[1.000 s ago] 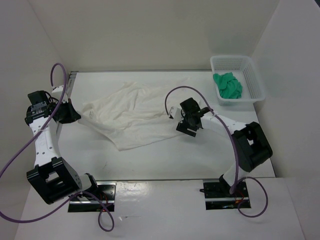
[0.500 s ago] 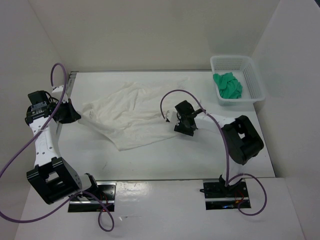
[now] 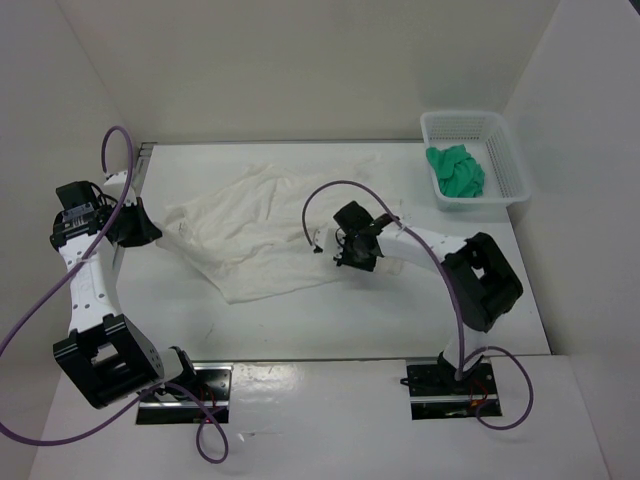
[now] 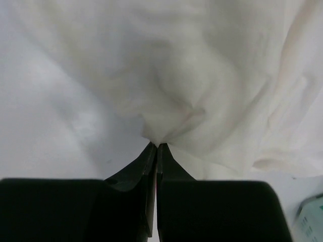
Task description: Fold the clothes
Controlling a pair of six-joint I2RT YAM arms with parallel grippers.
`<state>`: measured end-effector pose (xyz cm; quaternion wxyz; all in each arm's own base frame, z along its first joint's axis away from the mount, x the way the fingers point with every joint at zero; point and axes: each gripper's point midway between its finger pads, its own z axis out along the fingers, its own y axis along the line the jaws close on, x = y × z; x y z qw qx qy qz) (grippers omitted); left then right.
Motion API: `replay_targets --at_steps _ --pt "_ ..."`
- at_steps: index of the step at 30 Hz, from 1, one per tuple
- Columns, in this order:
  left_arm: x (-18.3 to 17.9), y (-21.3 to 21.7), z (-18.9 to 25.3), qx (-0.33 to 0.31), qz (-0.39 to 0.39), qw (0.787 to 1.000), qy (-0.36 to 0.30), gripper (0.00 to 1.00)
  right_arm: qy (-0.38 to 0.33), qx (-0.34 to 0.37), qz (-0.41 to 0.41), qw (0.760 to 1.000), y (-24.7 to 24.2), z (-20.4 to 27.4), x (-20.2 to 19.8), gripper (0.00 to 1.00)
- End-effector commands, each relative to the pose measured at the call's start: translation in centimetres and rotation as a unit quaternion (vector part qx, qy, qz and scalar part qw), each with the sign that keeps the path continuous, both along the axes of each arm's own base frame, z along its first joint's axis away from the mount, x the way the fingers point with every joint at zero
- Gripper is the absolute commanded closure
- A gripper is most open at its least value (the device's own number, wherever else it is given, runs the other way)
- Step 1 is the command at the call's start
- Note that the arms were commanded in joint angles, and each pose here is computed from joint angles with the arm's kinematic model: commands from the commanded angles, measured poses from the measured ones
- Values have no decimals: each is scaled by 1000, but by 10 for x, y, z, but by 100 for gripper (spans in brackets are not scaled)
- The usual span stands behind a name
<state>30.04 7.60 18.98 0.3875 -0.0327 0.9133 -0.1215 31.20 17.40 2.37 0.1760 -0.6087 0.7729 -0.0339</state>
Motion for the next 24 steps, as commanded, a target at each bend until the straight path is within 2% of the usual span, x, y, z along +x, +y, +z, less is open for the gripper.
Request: replay_targets --at_steps 1,7,11,17,20,24 --pt "1 -2 -2 -5 -1 1000 -3 100 16 80 58 995 47 55 -30 96" --pt "1 -2 -2 -5 -1 1000 -3 100 44 129 111 984 87 92 -69 96" --pt "2 -4 -2 -8 -4 1000 -5 100 3 146 113 983 88 113 -58 97" --pt "2 -3 -2 -5 -7 1000 -6 100 -16 164 4 986 37 107 28 98" --pt "2 -3 -2 -5 -7 1000 -6 100 -62 172 -49 982 16 113 79 96" --pt "2 -5 -1 -8 -10 1000 -7 100 -94 173 -94 976 3 117 116 91"
